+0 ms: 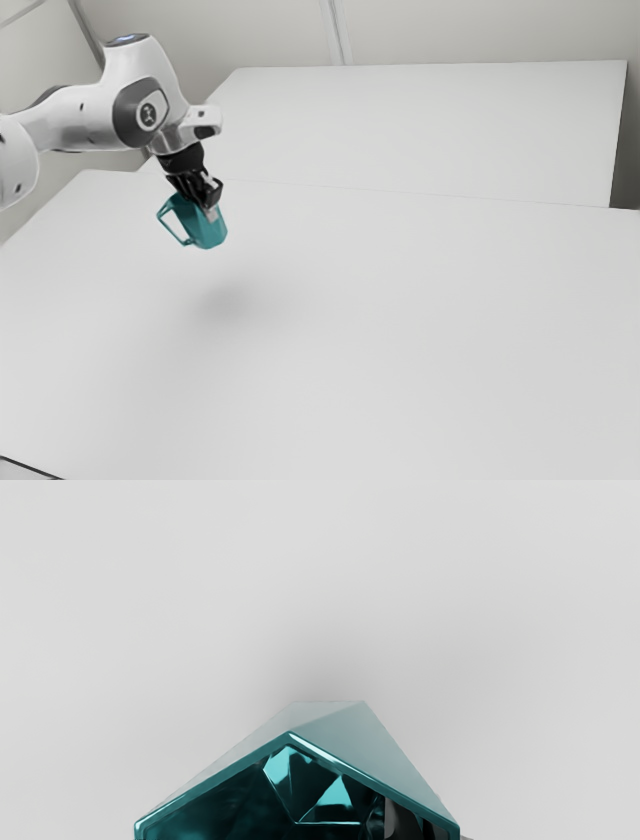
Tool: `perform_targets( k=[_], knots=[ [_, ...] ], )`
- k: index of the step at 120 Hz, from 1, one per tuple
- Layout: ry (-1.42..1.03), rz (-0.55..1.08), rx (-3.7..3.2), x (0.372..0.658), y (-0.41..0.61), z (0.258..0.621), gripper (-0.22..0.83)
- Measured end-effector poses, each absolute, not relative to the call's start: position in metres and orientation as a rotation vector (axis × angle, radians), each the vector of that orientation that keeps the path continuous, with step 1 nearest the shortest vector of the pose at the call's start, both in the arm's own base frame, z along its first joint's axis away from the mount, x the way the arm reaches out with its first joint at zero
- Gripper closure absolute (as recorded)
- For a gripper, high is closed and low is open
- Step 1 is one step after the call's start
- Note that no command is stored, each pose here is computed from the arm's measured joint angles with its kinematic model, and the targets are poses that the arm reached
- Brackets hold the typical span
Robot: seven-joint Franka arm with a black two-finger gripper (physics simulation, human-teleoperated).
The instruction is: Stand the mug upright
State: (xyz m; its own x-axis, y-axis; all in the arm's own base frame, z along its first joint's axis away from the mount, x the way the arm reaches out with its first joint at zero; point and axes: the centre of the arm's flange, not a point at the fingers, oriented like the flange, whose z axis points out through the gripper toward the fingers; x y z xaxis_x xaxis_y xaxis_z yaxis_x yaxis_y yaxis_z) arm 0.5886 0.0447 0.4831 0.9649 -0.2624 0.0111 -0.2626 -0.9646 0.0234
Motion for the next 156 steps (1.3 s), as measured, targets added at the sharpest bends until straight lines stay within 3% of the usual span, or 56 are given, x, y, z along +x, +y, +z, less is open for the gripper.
perform_targets(
  k=[52, 156],
  knots=[
    [-0.339, 0.041, 3.103, 0.589, 0.023, 0.446, 0.78],
    [-0.295, 0.075, 3.128, 0.619, 0.009, 0.381, 0.78]
  ],
)
